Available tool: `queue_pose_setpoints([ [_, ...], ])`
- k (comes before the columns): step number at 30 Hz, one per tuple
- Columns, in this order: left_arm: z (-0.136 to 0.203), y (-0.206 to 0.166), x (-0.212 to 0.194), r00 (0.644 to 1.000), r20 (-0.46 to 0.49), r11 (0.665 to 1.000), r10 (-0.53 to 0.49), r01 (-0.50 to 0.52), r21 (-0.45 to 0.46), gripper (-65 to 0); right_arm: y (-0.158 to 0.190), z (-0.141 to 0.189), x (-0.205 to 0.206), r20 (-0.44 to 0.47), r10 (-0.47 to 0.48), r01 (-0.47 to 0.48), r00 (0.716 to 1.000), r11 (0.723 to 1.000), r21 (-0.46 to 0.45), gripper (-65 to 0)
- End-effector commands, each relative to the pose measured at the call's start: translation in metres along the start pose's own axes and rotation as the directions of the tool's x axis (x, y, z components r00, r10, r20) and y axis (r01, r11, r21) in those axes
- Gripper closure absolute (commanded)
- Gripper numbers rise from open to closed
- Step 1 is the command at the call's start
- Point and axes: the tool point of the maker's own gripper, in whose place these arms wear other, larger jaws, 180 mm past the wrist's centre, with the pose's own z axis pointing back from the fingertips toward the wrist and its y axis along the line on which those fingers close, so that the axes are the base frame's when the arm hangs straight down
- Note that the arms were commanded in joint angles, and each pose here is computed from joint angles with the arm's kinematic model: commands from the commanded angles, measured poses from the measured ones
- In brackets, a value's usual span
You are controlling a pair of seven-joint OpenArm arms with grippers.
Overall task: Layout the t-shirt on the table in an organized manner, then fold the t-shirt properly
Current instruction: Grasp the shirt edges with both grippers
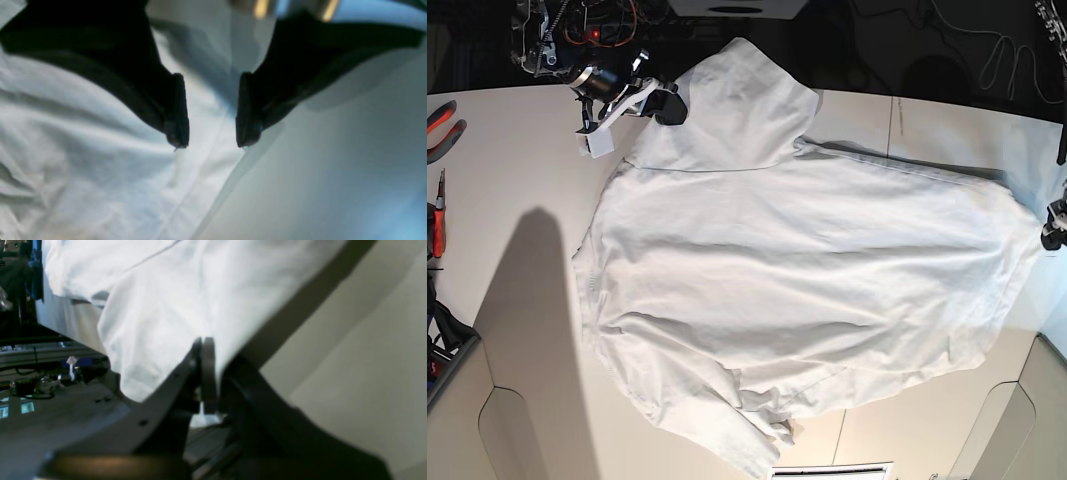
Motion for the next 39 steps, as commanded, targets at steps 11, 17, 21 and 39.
queue_pose_setpoints([
  [11,0.01,-0.002,-0.029,0.961,0.076,0.963,0.265,-0.259,-0.071,-27.4,0.006,0.002,0.009,0.03,0.004,-0.005,1.0,1.0,0.028,0.0],
  [17,0.002,-0.011,-0.042,0.95,0.068,0.95,0.306,-0.3,-0.085,-28.8,0.006,0.002,0.009,0.03,0.004,-0.005,1.0,1.0,0.029,0.0],
  [21,-0.003,-0.007,-0.043,0.952,0.067,0.953,0.3,-0.296,-0.063,-28.8,0.005,0.003,0.009,0.03,0.004,-0.005,1.0,1.0,0.028,0.0],
  [39,-0.019,-0.011,-0.043,0.934,0.062,0.934,0.352,-0.346,-0.09,0.0,0.004,0.017,0.018,0.04,0.008,-0.01,0.999,0.999,0.051,0.0],
])
